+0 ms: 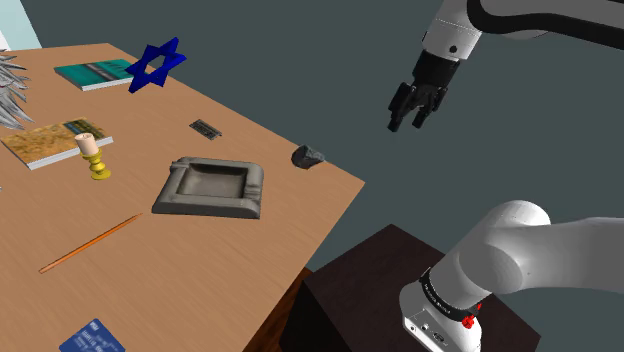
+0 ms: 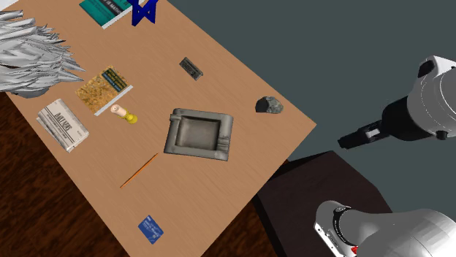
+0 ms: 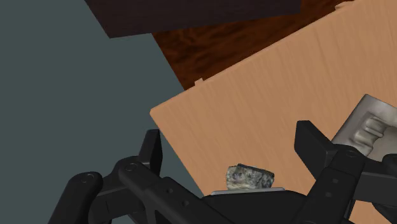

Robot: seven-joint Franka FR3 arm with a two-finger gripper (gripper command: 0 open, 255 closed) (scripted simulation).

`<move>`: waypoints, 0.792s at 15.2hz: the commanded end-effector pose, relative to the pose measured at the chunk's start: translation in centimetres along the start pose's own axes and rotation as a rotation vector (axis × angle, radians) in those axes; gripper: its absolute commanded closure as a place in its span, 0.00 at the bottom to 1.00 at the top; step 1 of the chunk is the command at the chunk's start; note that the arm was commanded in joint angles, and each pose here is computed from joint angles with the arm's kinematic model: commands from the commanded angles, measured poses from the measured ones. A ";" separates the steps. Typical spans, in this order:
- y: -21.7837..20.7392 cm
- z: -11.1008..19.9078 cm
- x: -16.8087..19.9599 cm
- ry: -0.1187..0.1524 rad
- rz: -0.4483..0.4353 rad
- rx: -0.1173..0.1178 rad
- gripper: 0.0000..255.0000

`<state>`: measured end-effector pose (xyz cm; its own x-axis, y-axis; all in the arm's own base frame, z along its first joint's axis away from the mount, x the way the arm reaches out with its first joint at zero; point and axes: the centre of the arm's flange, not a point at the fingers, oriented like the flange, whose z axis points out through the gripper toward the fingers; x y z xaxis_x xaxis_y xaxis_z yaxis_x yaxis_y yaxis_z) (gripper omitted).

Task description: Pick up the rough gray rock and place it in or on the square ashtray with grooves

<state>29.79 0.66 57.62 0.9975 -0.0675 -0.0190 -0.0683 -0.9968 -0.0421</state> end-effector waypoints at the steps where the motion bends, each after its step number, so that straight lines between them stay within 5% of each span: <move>1: 0.0 0.0 0.0 0.000 0.000 0.000 0.00; 12: 1.3 8.5 12.8 -0.075 0.164 0.196 0.00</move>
<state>40.94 -0.35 50.90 0.9670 -0.2388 -0.0889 -0.2525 -0.9447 -0.2091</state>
